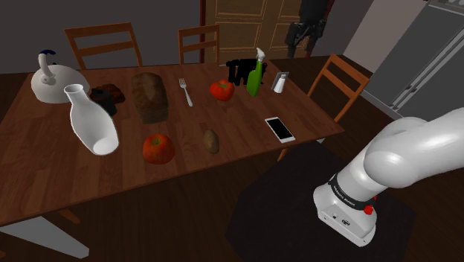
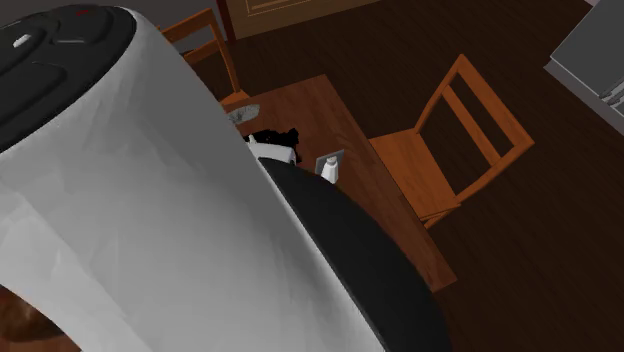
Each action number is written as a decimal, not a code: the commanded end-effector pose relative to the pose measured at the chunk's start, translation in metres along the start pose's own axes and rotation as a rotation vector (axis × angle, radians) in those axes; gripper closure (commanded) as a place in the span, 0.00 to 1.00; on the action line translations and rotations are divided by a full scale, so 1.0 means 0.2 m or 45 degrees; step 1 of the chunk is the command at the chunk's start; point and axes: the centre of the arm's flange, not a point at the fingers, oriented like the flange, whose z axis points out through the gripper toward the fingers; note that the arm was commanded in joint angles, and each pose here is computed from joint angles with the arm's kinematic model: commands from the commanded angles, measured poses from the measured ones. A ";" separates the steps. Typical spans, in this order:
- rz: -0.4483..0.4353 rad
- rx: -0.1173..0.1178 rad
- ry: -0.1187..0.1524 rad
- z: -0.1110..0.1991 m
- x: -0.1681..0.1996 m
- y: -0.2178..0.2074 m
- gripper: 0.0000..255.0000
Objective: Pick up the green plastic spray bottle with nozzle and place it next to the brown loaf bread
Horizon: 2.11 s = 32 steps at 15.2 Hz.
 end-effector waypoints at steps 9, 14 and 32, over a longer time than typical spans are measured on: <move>0.126 0.056 0.006 0.21 0.61 0.21 0.00; 0.189 0.084 0.009 0.32 0.90 0.33 0.00; 0.284 0.127 0.013 0.68 1.33 0.51 0.00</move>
